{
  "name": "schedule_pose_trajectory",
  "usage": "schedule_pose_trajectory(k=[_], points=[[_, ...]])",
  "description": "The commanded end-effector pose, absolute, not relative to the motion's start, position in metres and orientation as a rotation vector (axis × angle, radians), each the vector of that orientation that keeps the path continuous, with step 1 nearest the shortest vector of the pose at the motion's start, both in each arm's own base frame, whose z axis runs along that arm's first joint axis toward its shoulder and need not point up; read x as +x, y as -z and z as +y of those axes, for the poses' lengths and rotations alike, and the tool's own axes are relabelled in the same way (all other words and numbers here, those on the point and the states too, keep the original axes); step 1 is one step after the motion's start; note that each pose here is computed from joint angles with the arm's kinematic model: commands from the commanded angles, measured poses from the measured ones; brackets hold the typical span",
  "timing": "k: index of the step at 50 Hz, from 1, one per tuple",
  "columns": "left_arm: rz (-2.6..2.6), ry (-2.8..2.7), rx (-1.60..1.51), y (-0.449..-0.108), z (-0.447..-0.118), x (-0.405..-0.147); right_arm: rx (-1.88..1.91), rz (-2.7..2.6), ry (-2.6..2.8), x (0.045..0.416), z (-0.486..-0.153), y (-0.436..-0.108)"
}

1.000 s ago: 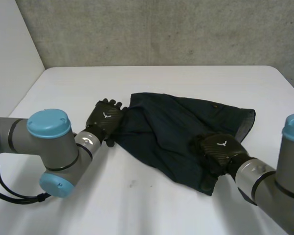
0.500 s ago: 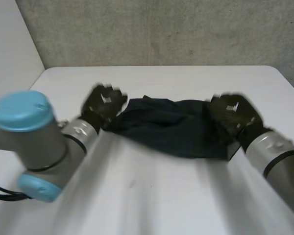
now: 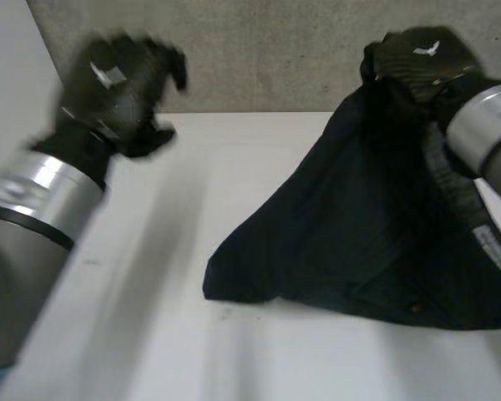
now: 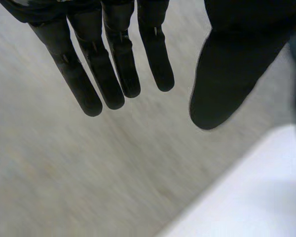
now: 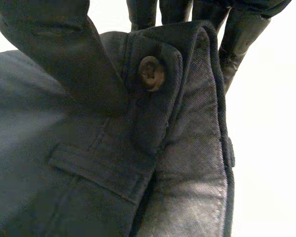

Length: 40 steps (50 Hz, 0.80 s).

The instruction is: Fold the shorts.

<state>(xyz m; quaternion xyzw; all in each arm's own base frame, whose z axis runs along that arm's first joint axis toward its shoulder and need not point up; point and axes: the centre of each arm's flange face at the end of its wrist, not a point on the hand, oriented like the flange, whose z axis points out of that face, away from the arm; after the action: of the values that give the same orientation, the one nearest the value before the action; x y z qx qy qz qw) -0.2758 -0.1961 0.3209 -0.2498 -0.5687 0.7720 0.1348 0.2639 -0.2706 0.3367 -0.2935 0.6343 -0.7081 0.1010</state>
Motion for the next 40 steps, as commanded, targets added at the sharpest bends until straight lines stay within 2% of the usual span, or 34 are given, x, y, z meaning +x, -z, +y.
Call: schedule_pose_trajectory(k=[1, 3, 8, 13, 20, 29, 40], points=[[-1.893, -1.880, -0.781, -0.231, -0.191, -0.313, -0.813, 2.043, 2.105, 0.283, -0.343, -0.289], [-1.946, -1.849, -0.793, -0.216, -0.192, -0.315, -0.806, 2.087, 2.118, 0.286, -0.362, -0.273], [-2.003, -1.826, -0.791, -0.202, -0.193, -0.316, -0.828, 2.166, 2.102, 0.288, -0.376, -0.255], [-2.017, -1.804, -0.815, -0.194, -0.190, -0.319, -0.834, 2.229, 2.034, 0.280, -0.365, -0.262], [-2.063, -1.752, -0.826, -0.177, -0.193, -0.322, -0.958, 2.252, 1.945, 0.263, -0.328, -0.273], [-2.123, -1.641, -0.814, -0.156, -0.188, -0.327, -1.343, 2.263, 1.718, 0.243, -0.311, -0.230], [-2.173, -1.617, -0.793, -0.137, -0.203, -0.341, -1.404, 2.251, 1.643, 0.245, -0.334, -0.183]])
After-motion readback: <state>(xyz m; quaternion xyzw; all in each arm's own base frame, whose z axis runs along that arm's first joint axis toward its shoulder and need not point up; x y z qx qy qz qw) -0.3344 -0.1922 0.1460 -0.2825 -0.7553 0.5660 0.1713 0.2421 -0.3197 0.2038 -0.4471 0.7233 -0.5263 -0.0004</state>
